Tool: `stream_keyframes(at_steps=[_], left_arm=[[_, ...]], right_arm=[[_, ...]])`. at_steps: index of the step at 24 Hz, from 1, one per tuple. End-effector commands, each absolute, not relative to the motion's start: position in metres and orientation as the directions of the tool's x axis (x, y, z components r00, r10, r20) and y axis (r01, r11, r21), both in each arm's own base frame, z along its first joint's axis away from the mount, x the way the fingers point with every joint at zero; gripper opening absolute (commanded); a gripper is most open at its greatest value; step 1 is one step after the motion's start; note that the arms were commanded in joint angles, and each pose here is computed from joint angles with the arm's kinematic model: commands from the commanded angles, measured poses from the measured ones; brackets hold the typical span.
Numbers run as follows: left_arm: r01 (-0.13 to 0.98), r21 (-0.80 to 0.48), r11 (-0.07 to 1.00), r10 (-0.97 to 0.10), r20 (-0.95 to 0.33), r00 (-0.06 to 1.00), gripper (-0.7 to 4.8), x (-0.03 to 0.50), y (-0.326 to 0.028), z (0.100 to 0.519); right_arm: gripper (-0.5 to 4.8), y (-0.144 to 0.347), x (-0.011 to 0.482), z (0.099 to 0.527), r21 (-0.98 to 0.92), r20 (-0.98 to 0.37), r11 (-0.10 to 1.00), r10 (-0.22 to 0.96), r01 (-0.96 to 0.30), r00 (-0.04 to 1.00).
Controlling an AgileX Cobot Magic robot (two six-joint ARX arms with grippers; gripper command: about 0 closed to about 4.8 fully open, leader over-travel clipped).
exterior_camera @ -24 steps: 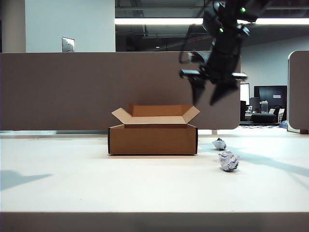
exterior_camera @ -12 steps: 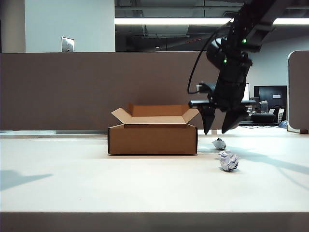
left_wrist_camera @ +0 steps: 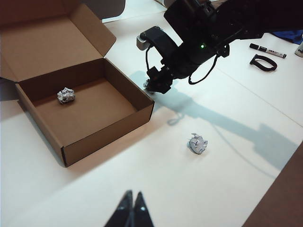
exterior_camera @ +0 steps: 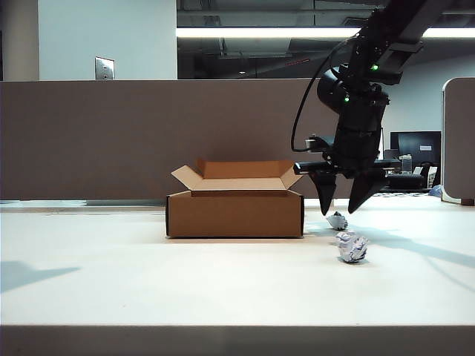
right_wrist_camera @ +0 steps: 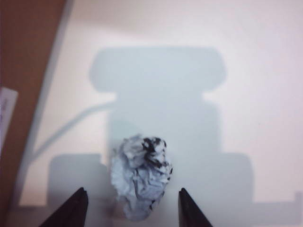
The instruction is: Pick up all the paper balls on the table and put them in the paper box.
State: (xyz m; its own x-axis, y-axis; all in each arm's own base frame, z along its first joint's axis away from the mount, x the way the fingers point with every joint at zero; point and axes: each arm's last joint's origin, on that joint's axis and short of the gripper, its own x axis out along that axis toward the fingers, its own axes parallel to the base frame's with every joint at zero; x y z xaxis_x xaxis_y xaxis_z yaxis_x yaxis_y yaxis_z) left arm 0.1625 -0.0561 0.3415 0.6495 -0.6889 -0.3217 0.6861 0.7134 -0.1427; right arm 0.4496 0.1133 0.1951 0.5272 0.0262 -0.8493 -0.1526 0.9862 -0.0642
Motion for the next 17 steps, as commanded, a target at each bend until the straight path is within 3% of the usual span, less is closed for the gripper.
stream_keyframes(at_steps=[1, 8, 12, 17], left_arm=[[0.687, -0.141, 0.713, -0.691, -0.314, 0.652, -0.01, 0.162, -0.056, 0.343], [0.685, -0.149, 0.713, -0.689, -0.327, 0.647, -0.01, 0.162, -0.056, 0.342], [0.683, -0.155, 0.714, -0.688, -0.338, 0.642, -0.01, 0.161, -0.056, 0.34], [0.682, -0.158, 0.714, -0.687, -0.343, 0.64, -0.01, 0.161, -0.056, 0.34]], right_arm=[[2.61, 0.113, 0.45, 0.197, -0.064, -0.847, 0.987, 0.024, -0.147, 0.532], [2.6, 0.108, 0.452, 0.193, -0.037, -0.854, 0.991, 0.037, -0.131, 0.52], [2.08, 0.103, 0.454, 0.192, -0.022, -0.856, 0.992, 0.045, -0.123, 0.515], [2.11, 0.104, 0.454, 0.192, 0.014, -0.853, 0.99, 0.086, -0.142, 0.515]])
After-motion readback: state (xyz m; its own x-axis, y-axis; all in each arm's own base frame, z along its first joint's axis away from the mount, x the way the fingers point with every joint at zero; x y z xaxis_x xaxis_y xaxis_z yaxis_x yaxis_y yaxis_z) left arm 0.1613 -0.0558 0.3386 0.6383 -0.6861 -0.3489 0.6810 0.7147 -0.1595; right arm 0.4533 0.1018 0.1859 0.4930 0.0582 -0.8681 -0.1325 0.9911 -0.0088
